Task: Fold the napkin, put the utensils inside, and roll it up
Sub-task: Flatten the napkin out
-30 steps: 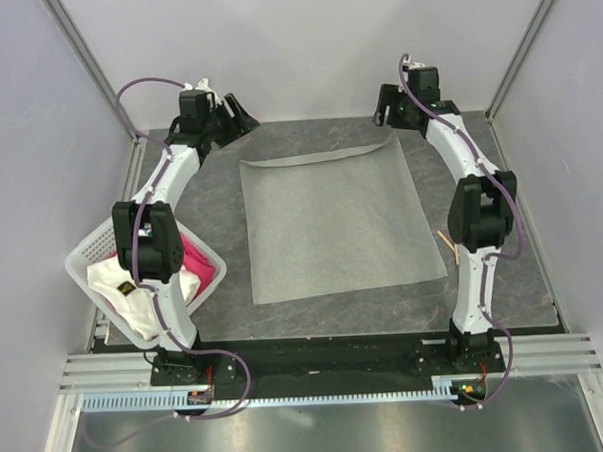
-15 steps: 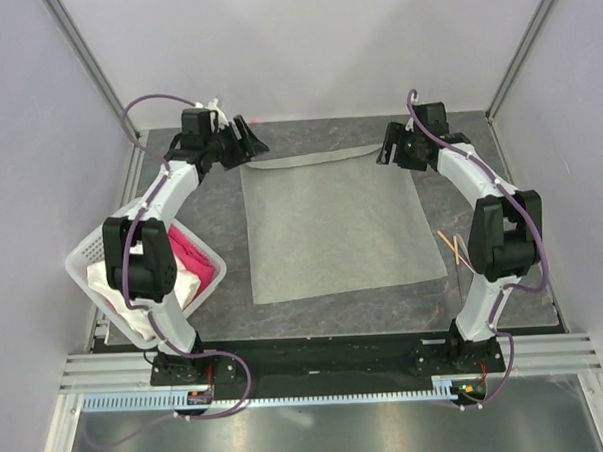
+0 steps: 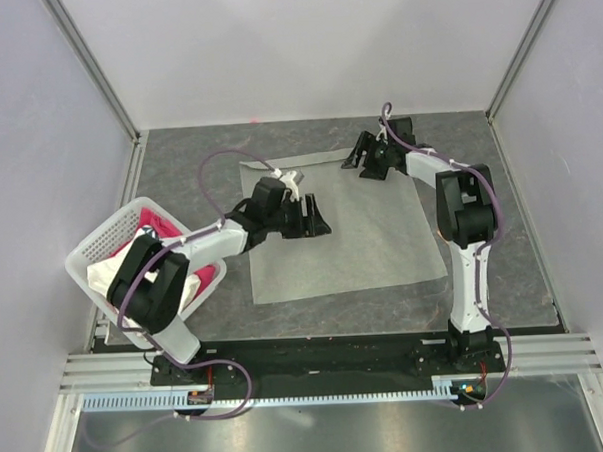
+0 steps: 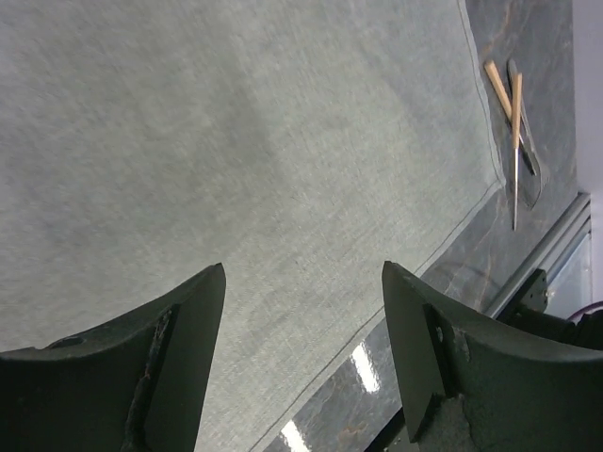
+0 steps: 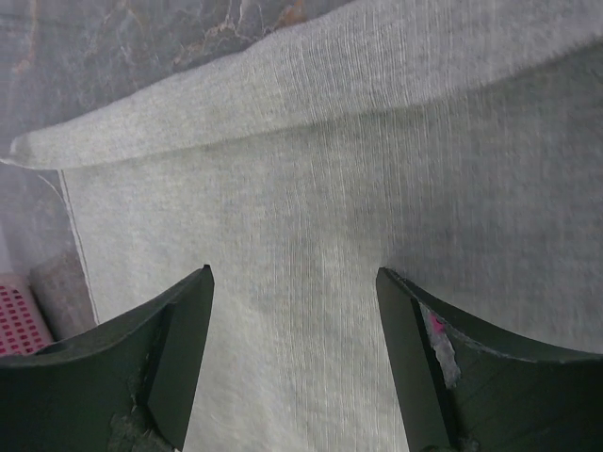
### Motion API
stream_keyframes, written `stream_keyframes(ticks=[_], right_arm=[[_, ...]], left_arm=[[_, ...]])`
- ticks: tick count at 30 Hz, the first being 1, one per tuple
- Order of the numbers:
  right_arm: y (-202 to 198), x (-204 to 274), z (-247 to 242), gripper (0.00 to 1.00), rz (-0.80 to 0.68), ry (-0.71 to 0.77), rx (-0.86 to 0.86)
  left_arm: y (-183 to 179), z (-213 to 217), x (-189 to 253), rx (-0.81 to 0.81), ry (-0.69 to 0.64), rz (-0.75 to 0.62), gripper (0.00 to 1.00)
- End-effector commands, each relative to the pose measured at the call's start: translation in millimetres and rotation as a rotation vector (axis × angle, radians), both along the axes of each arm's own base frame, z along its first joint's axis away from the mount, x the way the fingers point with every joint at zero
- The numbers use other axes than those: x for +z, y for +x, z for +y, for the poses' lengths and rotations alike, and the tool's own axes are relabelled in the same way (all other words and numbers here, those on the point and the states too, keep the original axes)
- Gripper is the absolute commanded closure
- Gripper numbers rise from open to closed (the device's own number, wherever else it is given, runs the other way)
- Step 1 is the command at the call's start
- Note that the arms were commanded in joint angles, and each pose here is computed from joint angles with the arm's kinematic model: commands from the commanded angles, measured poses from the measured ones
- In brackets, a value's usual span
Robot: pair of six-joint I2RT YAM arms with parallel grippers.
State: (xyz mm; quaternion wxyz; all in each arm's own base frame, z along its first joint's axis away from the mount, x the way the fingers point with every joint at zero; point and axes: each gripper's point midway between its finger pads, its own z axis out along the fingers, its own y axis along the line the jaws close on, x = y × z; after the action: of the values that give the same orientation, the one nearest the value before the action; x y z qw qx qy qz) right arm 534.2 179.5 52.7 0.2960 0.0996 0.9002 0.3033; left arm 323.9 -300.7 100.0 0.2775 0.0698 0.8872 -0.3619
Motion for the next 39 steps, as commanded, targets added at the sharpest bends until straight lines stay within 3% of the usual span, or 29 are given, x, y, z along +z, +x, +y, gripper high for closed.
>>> stream_keyframes(ticks=[1, 16, 21, 39], right_arm=[[39, 26, 19, 0.22, -0.097, 0.143, -0.011], [81, -5, 30, 0.22, -0.1, 0.258, -0.078], [90, 5, 37, 0.22, -0.12, 0.364, -0.097], [132, 56, 40, 0.22, -0.239, 0.628, -0.165]], left_arm=[[-4, -9, 11, 0.06, -0.085, -0.099, 0.25], [-79, 26, -57, 0.075, -0.047, 0.001, 0.25], [-94, 43, -73, 0.085, 0.002, 0.022, 0.25], [-99, 45, -78, 0.081, 0.012, 0.03, 0.25]])
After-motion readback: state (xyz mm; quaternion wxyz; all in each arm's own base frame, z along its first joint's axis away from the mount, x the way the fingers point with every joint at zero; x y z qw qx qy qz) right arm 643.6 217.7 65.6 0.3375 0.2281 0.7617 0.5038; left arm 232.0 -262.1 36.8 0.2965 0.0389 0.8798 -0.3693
